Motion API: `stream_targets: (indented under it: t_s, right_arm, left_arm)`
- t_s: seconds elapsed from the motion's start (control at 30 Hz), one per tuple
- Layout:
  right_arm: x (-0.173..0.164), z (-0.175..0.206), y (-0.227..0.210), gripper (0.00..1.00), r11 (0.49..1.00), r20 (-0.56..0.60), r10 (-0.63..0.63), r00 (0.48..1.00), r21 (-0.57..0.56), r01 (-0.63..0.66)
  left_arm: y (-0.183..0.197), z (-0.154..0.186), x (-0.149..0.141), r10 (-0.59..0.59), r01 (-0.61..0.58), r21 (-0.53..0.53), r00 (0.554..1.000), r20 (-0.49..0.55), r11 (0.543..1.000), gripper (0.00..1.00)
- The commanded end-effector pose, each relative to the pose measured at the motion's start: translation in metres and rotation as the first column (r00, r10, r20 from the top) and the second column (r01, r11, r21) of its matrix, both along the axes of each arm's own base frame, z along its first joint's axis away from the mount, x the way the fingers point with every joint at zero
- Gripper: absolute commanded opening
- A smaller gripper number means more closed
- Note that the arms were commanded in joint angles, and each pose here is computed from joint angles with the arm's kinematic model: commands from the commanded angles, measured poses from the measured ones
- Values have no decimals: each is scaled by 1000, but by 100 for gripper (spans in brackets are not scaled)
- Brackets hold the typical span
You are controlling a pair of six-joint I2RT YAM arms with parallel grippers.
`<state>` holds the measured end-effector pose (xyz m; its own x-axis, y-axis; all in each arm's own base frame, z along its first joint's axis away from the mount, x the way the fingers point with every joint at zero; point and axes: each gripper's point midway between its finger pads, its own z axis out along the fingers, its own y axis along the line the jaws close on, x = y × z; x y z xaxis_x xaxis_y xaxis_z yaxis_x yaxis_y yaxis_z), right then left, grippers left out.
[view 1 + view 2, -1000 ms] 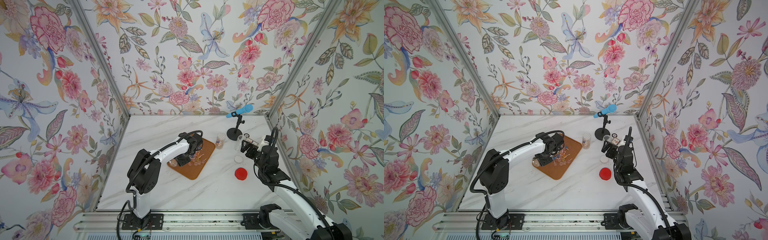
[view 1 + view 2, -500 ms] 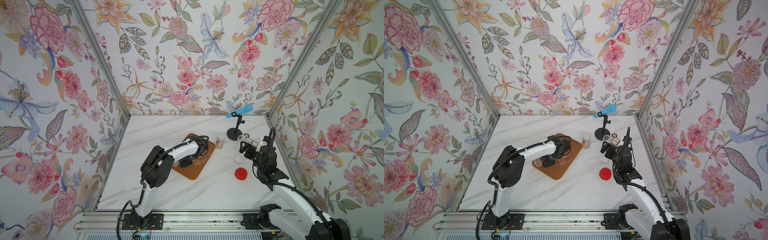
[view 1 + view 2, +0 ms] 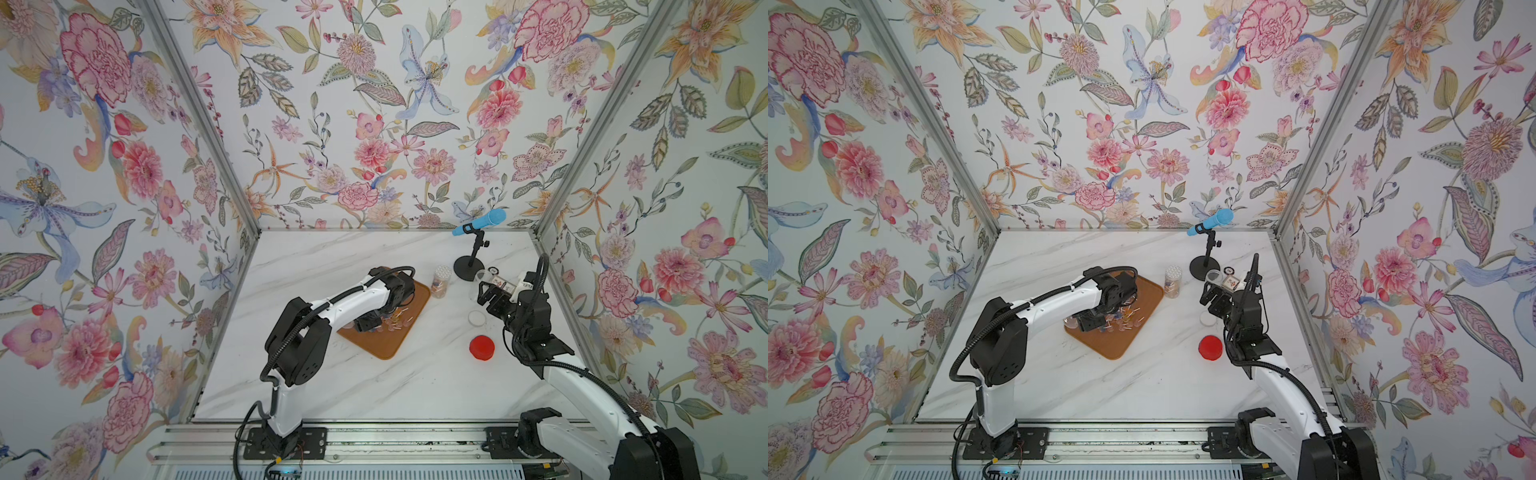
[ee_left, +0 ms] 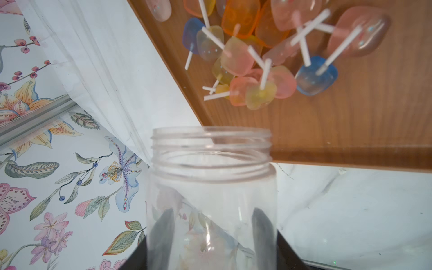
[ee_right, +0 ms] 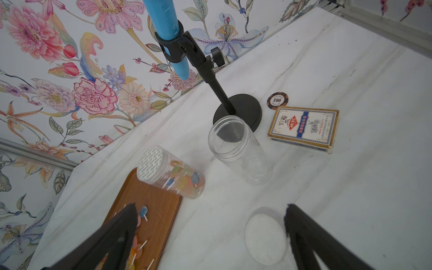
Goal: Pour the candies out of the jar
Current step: 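Pour the candies out of the jar onto the tray.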
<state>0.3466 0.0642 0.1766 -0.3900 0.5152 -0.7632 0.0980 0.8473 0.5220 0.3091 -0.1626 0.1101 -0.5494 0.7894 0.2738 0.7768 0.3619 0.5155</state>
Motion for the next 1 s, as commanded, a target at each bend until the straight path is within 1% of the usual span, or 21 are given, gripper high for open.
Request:
stream_targets:
  t_s: [0.0,0.03,0.1,0.13,0.23,0.3,0.33,0.47,0.53,0.57,0.63,0.7,0.77,0.8,0.87,0.9,0.97]
  right_arm:
    - [7,9,5,100,999,24,11,1000,38,-12]
    - [8,10,7,100,999,23,18,1000,44,-19]
    - [9,10,10,100,998,19,30,999,55,-31]
    - [9,10,12,100,997,18,41,999,58,-42]
    - [7,10,19,100,994,22,84,996,62,-85]
    - [6,13,27,100,989,36,134,990,64,-137]
    - [5,15,31,100,984,41,160,986,68,-163]
    - [3,30,53,100,954,54,286,957,80,-290]
    - [2,41,63,100,934,70,341,938,92,-346]
    - [0,47,70,100,920,79,371,925,102,-378]
    - [-2,60,84,100,887,101,439,893,112,-448]
    - [-6,76,104,100,836,122,522,844,123,-534]
    - [-10,91,125,100,779,133,602,788,120,-615]
    - [-13,99,137,100,748,137,640,756,112,-654]
    - [-19,109,155,100,704,142,690,709,94,-704]
    - [-21,114,163,100,689,147,706,693,84,-720]
    - [-26,120,176,100,663,157,729,666,76,-745]
  left_arm:
    - [-1,5,-1,-14,14,-6,1000,23,1000,0]
    - [-2,1,-1,-20,20,2,1000,13,1000,0]
    - [-3,1,2,-33,33,18,999,34,999,0]
    - [-6,3,6,-39,39,-1,998,52,999,0]
    - [-23,19,19,-62,78,-109,987,145,991,0]
    - [-35,35,29,-62,107,-191,972,228,976,0]
    - [-41,42,33,-75,133,-223,965,251,966,0]
    - [-74,74,52,-42,207,-404,924,381,891,0]
    - [-86,91,61,1,241,-491,896,443,837,0]
    - [-91,100,65,32,258,-533,879,475,806,0]
    - [-100,111,67,61,304,-607,861,504,735,0]
    - [-107,122,66,85,359,-662,838,539,658,0]
    - [-110,136,61,133,398,-719,819,558,570,0]
    - [-115,139,56,128,425,-740,819,560,521,0]
    - [-120,145,48,130,465,-768,814,567,440,0]
    - [-122,149,43,130,488,-777,808,575,398,0]
    - [-124,156,32,130,529,-781,794,593,331,0]
